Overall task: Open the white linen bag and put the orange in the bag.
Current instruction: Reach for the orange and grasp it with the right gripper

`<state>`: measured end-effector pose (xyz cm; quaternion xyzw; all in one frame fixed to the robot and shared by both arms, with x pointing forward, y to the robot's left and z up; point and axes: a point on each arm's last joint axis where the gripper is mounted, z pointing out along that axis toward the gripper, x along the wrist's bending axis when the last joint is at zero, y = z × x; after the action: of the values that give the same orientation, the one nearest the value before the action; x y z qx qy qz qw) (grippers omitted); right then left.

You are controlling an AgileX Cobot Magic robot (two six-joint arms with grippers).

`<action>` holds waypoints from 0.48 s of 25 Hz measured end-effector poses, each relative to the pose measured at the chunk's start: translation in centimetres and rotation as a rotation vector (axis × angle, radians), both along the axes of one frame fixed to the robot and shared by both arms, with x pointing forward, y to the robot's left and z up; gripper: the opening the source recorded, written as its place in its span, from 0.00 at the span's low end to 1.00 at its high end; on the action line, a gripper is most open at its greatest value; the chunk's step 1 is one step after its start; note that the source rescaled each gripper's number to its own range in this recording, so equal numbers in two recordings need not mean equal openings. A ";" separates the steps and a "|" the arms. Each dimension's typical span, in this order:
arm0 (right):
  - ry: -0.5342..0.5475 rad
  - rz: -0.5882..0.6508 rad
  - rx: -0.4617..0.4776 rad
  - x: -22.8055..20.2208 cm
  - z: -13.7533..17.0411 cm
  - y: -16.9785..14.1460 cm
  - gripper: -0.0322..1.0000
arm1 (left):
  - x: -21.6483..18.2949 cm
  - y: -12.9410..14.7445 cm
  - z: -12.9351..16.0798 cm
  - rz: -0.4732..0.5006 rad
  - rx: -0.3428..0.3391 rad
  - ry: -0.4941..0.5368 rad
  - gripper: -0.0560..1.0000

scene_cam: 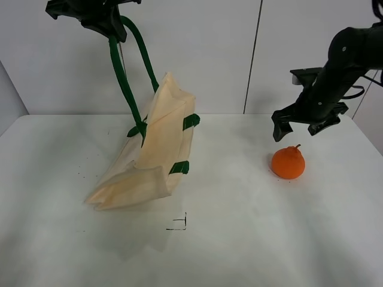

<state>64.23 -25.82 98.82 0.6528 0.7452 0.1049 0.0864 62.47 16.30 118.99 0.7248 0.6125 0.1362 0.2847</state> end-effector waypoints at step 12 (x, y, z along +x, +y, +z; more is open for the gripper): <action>0.111 -0.043 -0.013 2.1 -7.7 -0.2 1.00 | 0.0 0.0 0.0 -0.003 0.002 -0.001 0.05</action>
<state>66.36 -26.04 91.10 0.6730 0.7352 0.0619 0.0515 62.47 16.30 118.99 0.7258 0.6112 0.1367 0.2844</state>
